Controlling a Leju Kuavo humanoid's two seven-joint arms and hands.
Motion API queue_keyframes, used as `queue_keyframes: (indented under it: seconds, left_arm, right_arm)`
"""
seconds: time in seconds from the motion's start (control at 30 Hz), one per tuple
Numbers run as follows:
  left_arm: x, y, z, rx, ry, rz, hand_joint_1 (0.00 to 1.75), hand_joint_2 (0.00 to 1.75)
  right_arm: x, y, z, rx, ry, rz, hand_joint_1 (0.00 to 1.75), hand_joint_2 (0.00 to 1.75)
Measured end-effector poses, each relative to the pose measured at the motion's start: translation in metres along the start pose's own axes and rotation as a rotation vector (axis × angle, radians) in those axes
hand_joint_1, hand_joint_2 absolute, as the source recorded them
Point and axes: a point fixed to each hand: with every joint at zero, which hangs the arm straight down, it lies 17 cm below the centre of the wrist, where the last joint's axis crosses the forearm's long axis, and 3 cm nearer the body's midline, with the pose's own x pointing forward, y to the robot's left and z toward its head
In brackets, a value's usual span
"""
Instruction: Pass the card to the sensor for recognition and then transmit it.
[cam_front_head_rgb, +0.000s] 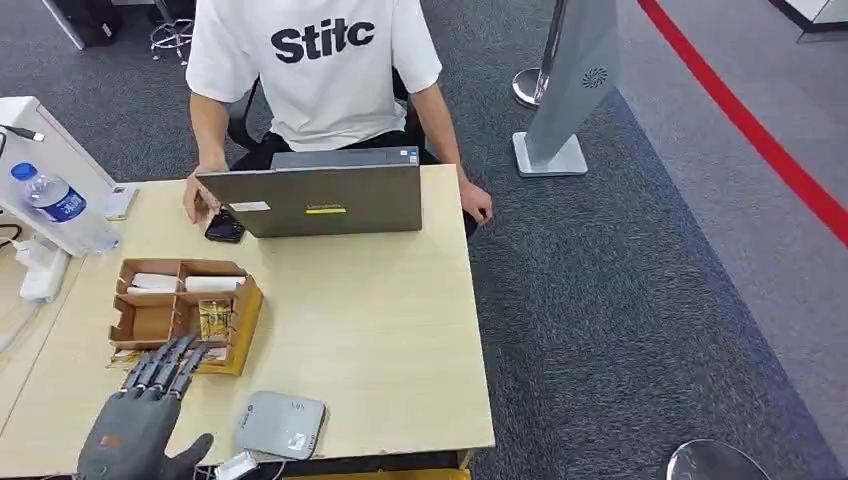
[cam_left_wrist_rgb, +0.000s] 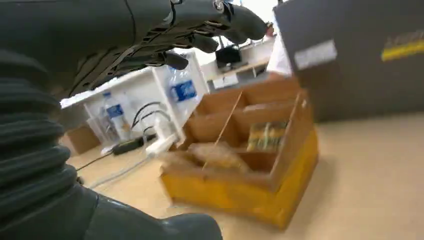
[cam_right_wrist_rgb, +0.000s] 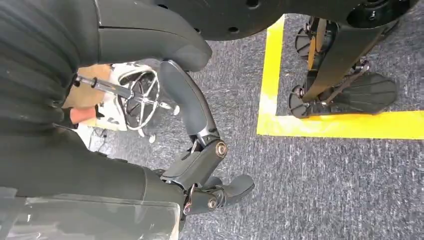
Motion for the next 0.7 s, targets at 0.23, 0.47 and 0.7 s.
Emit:
queue_keyframes:
  seconds: [0.23,0.47,0.7]
  left_arm:
    - [-0.014,-0.020,0.021,-0.090,-0.002,-0.059,0.00,1.75]
    - [-0.019,0.004,0.008,0.028,-0.008,-0.199,0.00,1.75]
    - [-0.039,0.022,-0.020,0.145,0.026,-0.287,0.00,1.75]
  right_arm:
    - [0.000,0.000,0.000,0.000,-0.003,0.010,0.00,1.75]
    - [0.000,0.000,0.000,0.000,-0.005,0.026,0.00,1.75]
    - [0.001,0.001,0.000,0.007,-0.011,0.049,0.00,1.75]
